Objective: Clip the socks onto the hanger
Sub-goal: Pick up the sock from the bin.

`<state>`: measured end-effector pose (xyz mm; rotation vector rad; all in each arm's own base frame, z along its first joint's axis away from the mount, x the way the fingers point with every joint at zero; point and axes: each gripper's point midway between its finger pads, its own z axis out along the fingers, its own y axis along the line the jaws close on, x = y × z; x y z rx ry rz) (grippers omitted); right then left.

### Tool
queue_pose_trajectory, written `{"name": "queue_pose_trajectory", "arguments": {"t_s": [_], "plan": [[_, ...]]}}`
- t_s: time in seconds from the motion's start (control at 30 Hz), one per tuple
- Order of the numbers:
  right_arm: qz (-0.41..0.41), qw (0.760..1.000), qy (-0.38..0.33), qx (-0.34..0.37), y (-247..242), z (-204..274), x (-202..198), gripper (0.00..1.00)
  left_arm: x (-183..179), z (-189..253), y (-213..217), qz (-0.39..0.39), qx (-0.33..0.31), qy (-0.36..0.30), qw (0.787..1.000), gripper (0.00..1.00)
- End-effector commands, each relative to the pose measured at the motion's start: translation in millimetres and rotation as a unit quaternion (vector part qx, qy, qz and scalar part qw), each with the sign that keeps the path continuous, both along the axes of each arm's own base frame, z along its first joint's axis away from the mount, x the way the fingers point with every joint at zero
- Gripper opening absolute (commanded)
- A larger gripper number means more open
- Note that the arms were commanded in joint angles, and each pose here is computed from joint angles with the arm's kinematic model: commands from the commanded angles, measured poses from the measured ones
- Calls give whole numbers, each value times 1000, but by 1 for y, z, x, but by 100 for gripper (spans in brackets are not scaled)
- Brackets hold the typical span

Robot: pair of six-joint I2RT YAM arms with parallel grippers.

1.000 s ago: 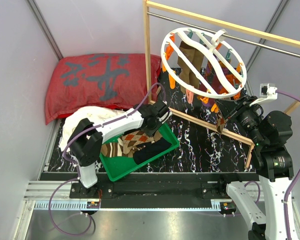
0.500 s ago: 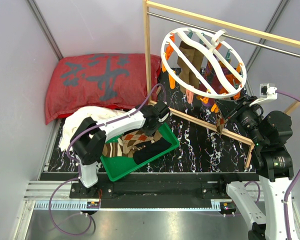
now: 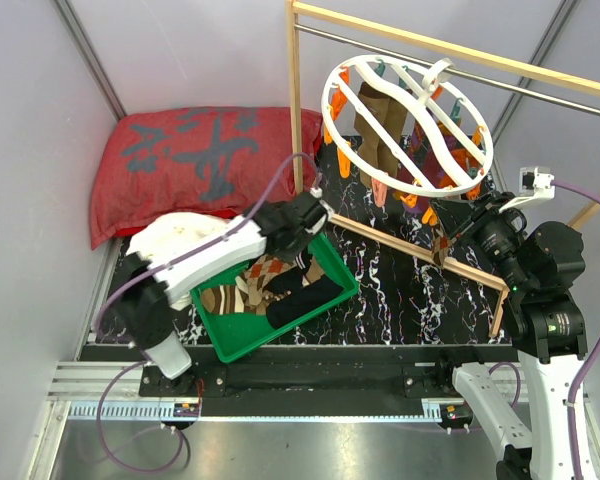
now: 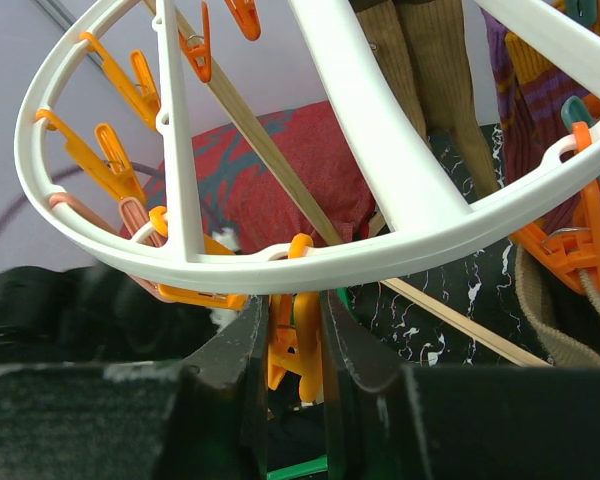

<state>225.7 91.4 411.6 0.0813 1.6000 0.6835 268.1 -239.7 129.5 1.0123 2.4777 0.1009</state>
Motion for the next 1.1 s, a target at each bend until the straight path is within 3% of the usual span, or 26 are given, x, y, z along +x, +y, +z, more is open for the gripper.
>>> {"name": "queue_pose_trajectory", "arguments": {"t_s": [0.0, 0.17, 0.3, 0.5, 0.53, 0.57, 0.63, 0.77, 0.8, 0.9, 1.07], "plan": [[8, 1000, 2, -8, 1, -2, -3, 6, 3, 92, 24, 32, -46, -101, 993, 0], [7, 1000, -2, -7, 1, 2, -3, 6, -5, 154, 36, 49, -117, -161, 979, 0], [14, 1000, -2, -4, 4, 5, -4, 6, -21, 204, 10, 16, -253, -184, 950, 0], [21, 1000, -6, 7, 6, 14, -6, 5, -62, 272, -46, -83, -458, -200, 862, 0], [22, 1000, -7, 10, 7, 16, -6, 5, -66, 295, -54, -96, -499, -220, 833, 0], [22, 1000, -8, 12, 7, 18, -6, 5, -69, 286, -63, -104, -509, -212, 828, 0], [29, 999, -7, 19, 9, 21, -8, 5, -84, 304, -88, -136, -564, -206, 788, 0], [39, 998, -10, 38, 13, 27, -10, 4, -91, 297, -124, -150, -601, -201, 759, 0], [45, 998, -10, 41, 15, 28, -12, 4, -90, 306, -130, -147, -623, -205, 741, 0], [57, 997, -16, 49, 19, 33, -15, 4, -85, 303, -150, -143, -643, -191, 728, 0], [72, 996, -30, 47, 23, 37, -19, 4, -78, 289, -180, -140, -646, -166, 732, 0]]}}
